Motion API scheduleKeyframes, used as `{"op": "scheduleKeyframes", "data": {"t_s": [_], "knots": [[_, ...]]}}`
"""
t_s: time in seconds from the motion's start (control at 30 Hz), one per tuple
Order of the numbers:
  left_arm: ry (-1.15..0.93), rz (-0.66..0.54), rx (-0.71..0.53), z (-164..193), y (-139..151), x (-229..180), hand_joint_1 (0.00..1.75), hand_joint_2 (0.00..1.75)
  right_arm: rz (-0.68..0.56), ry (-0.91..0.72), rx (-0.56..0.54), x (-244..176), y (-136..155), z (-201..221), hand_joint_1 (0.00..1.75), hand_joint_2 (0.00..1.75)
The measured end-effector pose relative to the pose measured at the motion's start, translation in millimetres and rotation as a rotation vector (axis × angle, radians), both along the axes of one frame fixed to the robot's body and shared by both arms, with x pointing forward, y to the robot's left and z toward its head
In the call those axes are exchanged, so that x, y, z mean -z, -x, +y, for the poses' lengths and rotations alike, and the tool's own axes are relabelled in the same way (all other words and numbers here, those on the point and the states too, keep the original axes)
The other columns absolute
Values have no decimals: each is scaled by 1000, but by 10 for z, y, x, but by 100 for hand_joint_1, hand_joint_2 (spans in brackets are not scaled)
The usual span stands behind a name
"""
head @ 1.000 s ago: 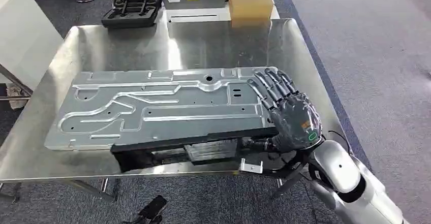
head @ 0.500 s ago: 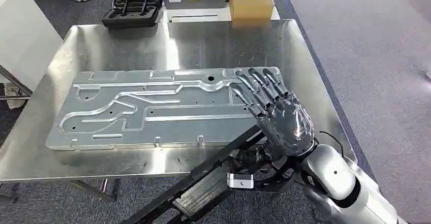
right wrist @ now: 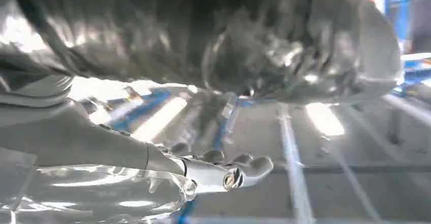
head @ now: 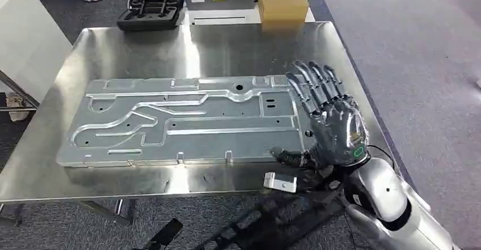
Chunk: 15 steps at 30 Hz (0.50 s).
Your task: Take the parts from the cabinet and place them on the table.
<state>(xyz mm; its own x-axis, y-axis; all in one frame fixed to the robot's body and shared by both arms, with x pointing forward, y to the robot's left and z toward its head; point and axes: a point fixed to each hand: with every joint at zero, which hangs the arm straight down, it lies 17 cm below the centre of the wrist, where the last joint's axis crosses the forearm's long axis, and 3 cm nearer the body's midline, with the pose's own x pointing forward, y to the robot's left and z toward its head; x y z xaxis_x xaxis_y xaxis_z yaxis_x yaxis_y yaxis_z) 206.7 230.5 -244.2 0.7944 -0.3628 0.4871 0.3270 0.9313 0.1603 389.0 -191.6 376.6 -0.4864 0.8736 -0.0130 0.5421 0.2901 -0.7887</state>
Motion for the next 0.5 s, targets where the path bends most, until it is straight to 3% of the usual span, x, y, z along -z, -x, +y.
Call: {"op": "scheduleKeyframes", "data": {"t_s": [0.17, 0.5], "knots": [[-3, 0, -2, 31, 22, 9, 0, 0, -4, -50, 74, -122, -107, -488, 0, 0], [-4, 2, -1, 41, 38, 15, 0, 0, -11, -35, 131, -134, -140, -736, 0, 0]]}}
